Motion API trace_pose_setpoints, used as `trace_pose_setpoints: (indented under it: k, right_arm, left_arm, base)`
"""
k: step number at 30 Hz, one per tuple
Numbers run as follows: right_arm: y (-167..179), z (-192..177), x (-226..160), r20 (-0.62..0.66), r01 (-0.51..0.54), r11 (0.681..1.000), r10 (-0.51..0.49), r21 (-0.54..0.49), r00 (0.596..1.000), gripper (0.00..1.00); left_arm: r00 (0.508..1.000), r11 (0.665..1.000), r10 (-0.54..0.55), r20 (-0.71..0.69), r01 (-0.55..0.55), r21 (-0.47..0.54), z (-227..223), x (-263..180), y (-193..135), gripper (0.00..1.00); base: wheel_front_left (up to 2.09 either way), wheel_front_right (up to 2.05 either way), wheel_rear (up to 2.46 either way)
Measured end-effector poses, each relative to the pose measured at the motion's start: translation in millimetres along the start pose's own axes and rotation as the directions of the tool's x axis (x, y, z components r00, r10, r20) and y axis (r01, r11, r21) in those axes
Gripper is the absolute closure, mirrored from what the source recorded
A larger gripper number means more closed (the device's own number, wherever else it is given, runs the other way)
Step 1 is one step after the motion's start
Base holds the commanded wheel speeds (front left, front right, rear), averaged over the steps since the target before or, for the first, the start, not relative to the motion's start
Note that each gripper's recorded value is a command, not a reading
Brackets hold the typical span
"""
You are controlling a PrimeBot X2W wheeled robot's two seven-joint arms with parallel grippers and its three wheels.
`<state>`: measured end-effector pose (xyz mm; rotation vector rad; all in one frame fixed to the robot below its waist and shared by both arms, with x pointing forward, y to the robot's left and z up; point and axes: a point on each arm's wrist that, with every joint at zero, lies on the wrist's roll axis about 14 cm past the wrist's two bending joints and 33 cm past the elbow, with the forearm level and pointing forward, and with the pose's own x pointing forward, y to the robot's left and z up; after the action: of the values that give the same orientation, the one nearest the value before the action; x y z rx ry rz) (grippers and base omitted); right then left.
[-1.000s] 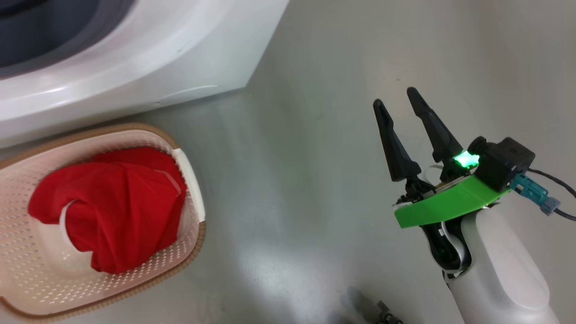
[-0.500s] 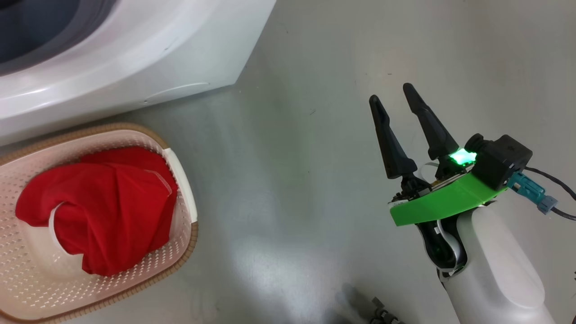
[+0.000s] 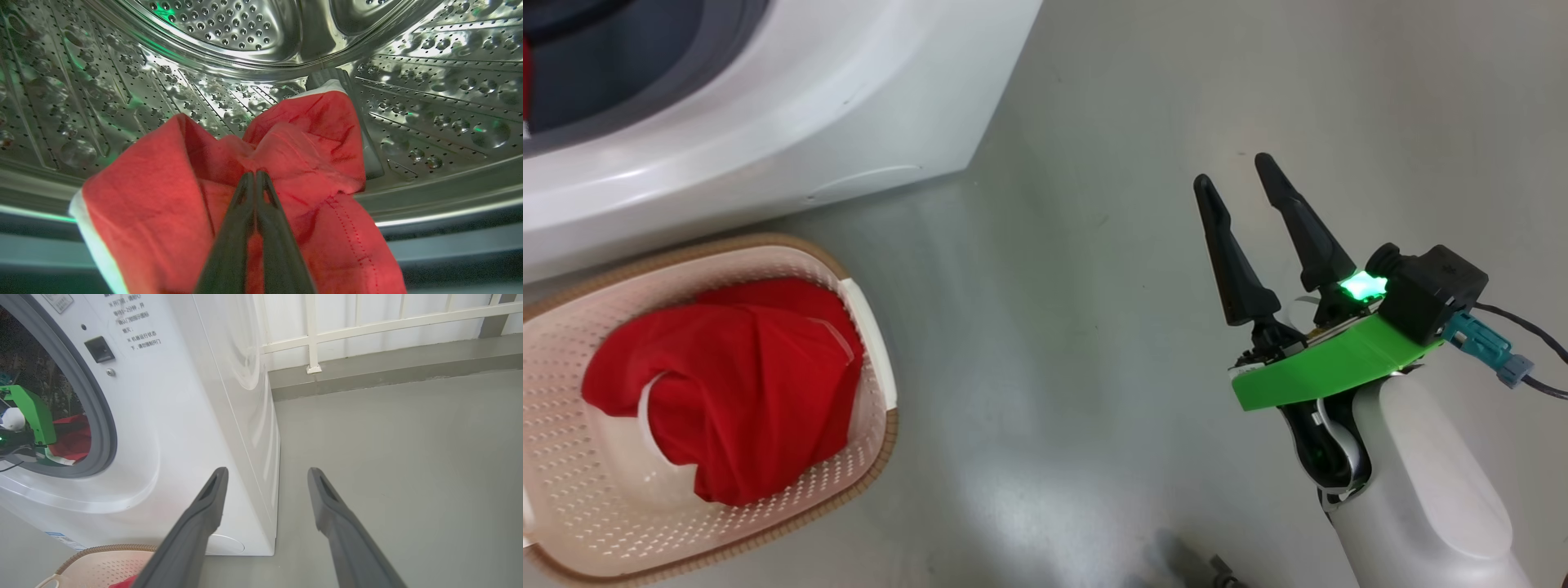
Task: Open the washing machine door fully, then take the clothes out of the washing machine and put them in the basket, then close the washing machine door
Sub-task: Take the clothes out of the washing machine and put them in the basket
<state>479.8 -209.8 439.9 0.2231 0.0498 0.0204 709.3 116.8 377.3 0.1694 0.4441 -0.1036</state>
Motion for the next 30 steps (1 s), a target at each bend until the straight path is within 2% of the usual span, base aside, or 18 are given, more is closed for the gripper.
trace_pose_setpoints:
  k: [16, 30]
  right_arm:
    - [20.1, 21.7, 0.0, 0.043, -0.071, 0.997, 0.071, -0.007, 0.997, 0.00]
    - [39.0, 39.4, -12.3, 0.072, -0.131, 0.991, 0.131, -0.014, 0.989, 0.00]
  left_arm:
    - [0.983, 0.996, -0.074, 0.169, 0.083, -0.043, 31.7, -43.1, -11.6, 1.00]
    - [0.947, 0.989, -0.108, 0.303, 0.133, -0.061, 59.8, -98.6, -10.1, 1.00]
  base:
    - [0.00, 0.00, 0.00]
    - [0.00, 0.00, 0.00]
